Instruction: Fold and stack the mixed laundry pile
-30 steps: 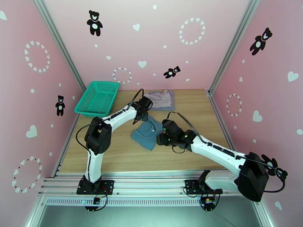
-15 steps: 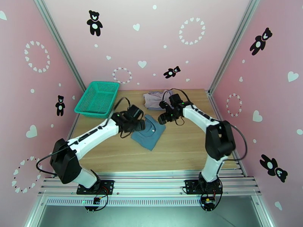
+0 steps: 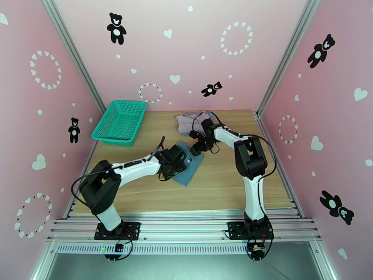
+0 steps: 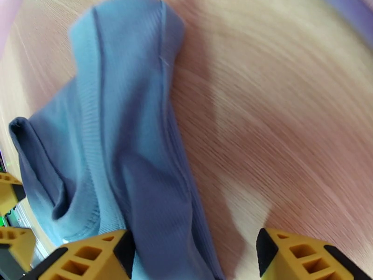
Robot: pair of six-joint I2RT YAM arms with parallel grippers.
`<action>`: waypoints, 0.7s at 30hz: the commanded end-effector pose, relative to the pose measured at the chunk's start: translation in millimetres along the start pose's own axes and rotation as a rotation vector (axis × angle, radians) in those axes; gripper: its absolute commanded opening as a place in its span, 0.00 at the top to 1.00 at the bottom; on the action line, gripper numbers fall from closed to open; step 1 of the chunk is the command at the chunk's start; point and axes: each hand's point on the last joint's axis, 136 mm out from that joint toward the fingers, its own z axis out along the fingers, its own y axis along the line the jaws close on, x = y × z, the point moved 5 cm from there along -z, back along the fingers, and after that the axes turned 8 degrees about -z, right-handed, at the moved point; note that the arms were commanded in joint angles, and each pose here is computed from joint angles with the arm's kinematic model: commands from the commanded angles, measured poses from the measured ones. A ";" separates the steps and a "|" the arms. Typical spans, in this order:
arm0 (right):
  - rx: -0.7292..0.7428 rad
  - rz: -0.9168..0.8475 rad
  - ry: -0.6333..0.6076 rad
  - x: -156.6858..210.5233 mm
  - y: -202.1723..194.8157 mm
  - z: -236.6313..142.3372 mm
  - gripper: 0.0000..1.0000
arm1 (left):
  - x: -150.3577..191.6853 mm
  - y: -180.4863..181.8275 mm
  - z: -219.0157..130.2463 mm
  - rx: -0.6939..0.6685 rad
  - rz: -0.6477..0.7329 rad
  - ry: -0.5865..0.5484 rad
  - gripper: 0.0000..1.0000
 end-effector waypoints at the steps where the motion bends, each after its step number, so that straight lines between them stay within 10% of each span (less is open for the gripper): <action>1: -0.065 0.014 0.030 3.3 8.8 18.2 0.28 | -0.2 3.4 12.2 -0.028 -0.052 0.021 0.23; 12: -0.073 0.085 0.085 16.3 17.4 40.7 0.45 | -8.8 9.8 -18.9 -0.107 0.014 -0.024 0.20; 21: -0.051 0.181 0.084 36.8 37.4 43.9 0.53 | -5.1 31.1 38.3 -0.099 -0.056 0.035 0.21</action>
